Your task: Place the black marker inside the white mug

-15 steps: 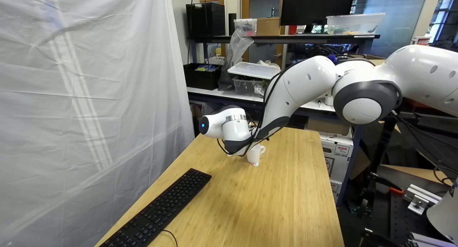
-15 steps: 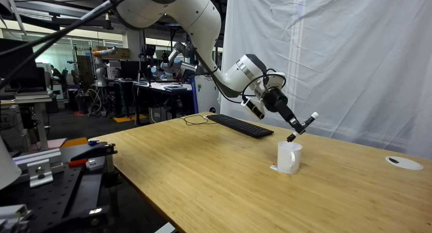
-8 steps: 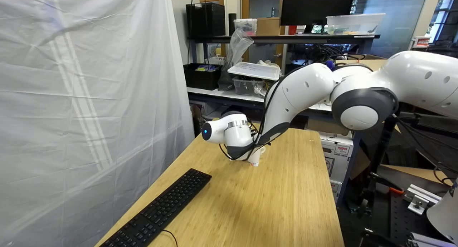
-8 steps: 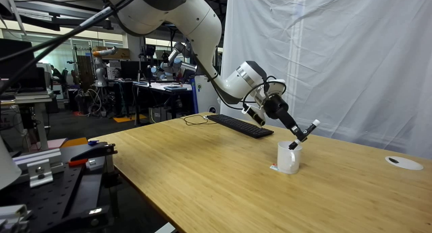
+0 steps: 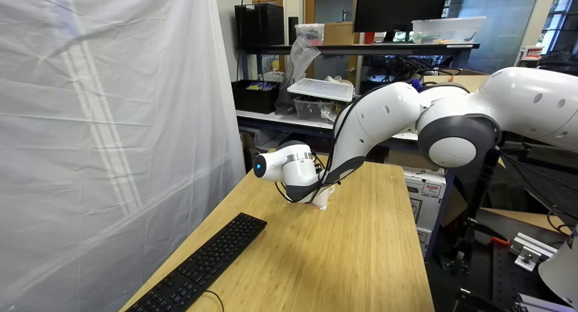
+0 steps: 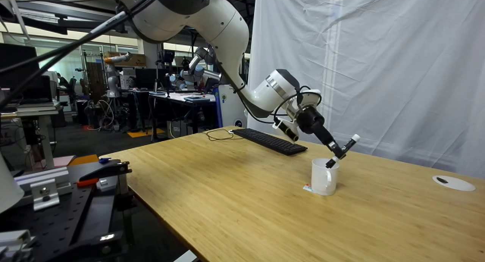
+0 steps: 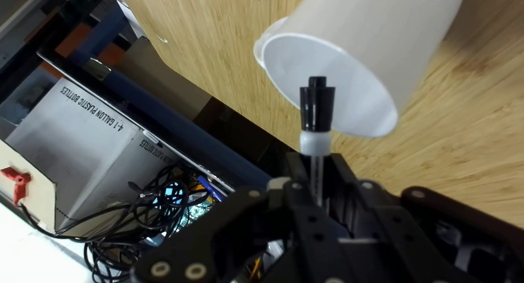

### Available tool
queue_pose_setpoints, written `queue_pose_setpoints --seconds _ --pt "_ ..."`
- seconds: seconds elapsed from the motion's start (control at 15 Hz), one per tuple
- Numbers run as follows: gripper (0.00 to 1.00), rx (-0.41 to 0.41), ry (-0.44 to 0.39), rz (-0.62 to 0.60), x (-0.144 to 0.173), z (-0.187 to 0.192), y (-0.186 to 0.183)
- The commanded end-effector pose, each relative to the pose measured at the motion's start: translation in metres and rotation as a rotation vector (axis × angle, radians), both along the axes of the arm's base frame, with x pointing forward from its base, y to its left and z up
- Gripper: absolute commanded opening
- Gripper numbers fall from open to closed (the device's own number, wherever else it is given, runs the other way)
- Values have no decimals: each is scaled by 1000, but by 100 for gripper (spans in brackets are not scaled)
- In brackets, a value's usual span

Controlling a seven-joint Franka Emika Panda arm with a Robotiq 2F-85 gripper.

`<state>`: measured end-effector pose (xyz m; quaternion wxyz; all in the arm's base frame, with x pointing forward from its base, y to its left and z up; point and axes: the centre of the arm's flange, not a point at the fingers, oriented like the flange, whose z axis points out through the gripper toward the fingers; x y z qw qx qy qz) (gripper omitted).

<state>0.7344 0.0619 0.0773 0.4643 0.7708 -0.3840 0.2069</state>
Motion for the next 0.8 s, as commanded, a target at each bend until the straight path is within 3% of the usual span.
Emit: queue_pose_setpoints --seconds 0.0,0.47,0.6,0.73 --pt "45 -21 -17 21 12 2 3" --pt "94 -17 -20 19 13 6 5" --pt "100 -9 -17 20 12 11 5" --pt "100 23 -8 42 11 21 6"
